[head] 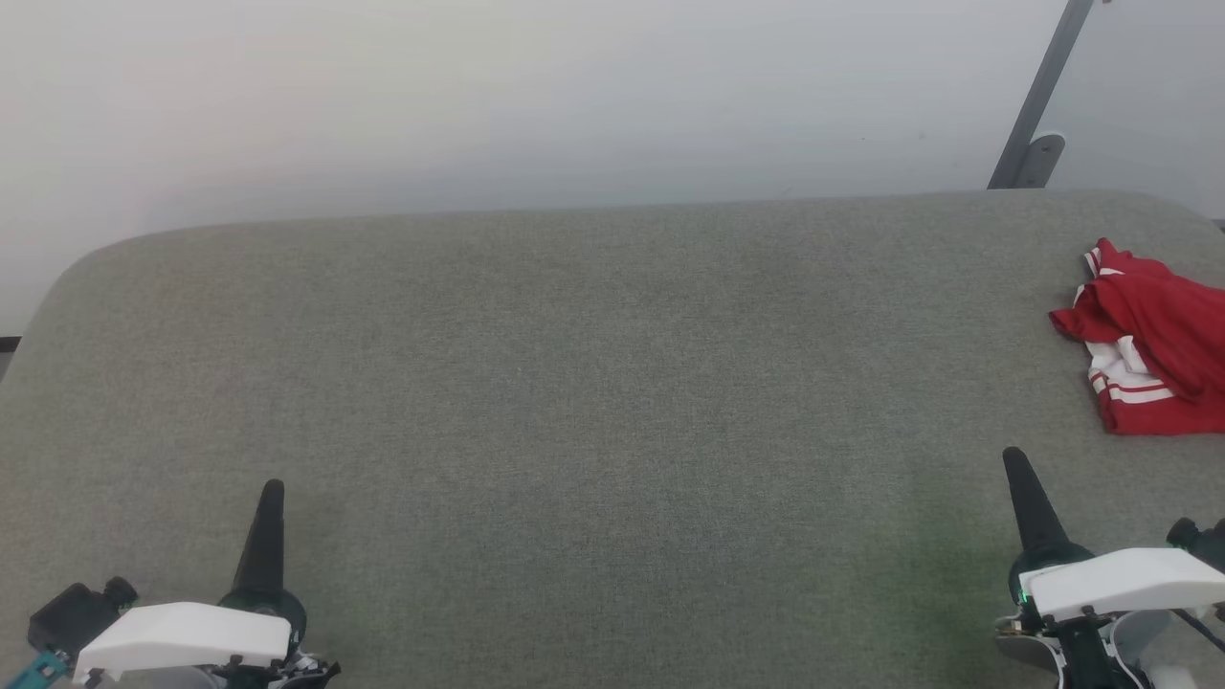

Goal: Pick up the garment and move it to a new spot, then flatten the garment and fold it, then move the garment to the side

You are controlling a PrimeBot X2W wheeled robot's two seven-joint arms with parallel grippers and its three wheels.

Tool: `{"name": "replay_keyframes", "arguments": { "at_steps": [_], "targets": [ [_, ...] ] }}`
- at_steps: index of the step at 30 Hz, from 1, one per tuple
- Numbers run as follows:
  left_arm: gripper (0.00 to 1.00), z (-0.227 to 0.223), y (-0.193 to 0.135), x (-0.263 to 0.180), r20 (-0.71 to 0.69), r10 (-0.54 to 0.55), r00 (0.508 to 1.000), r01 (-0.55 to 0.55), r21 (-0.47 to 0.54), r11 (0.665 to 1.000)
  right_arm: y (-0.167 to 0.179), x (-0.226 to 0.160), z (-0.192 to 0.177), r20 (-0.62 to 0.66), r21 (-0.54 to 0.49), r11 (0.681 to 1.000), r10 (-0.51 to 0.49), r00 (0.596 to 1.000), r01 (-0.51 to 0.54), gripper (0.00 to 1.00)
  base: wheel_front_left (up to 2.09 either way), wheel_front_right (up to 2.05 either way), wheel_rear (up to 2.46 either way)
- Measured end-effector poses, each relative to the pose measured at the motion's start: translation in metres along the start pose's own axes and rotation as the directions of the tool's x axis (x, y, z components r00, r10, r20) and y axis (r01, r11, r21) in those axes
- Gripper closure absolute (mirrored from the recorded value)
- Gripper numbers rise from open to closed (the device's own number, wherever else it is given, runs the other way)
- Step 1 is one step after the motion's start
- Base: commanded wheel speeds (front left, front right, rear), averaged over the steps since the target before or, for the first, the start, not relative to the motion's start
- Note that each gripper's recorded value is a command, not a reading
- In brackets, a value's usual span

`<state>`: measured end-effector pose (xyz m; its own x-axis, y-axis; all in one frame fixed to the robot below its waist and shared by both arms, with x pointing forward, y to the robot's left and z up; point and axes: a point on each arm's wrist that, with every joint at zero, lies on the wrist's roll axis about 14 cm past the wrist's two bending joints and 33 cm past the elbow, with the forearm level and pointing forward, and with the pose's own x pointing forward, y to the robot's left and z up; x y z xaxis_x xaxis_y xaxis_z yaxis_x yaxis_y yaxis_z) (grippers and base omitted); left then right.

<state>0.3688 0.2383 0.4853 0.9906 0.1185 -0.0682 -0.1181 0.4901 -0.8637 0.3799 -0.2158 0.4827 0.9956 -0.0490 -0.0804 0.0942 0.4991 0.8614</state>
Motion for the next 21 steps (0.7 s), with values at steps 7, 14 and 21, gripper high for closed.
{"name": "replay_keyframes", "arguments": {
  "at_steps": [7, 14, 21],
  "targets": [
    [1.00, -0.005, -0.003, 0.001, -0.017, -0.006, 1.000, 0.004, -0.073, 0.997, 0.004, 0.002, 0.000, 0.000, 0.072, 0.997, 0.010, 1.000, -0.010, 1.00, 0.00, 0.00, 0.00],
    [1.00, -0.008, -0.007, 0.003, -0.028, -0.017, 0.999, 0.013, -0.138, 0.990, 0.006, 0.002, 0.000, -0.001, 0.139, 0.990, 0.014, 1.000, -0.014, 1.00, 0.00, 0.00, 0.00],
    [1.00, -0.011, -0.010, 0.004, -0.036, -0.025, 0.999, 0.017, -0.200, 0.980, 0.008, 0.002, -0.001, -0.004, 0.200, 0.980, 0.019, 1.000, -0.018, 1.00, 0.00, 0.00, 0.00]
  ]
}}
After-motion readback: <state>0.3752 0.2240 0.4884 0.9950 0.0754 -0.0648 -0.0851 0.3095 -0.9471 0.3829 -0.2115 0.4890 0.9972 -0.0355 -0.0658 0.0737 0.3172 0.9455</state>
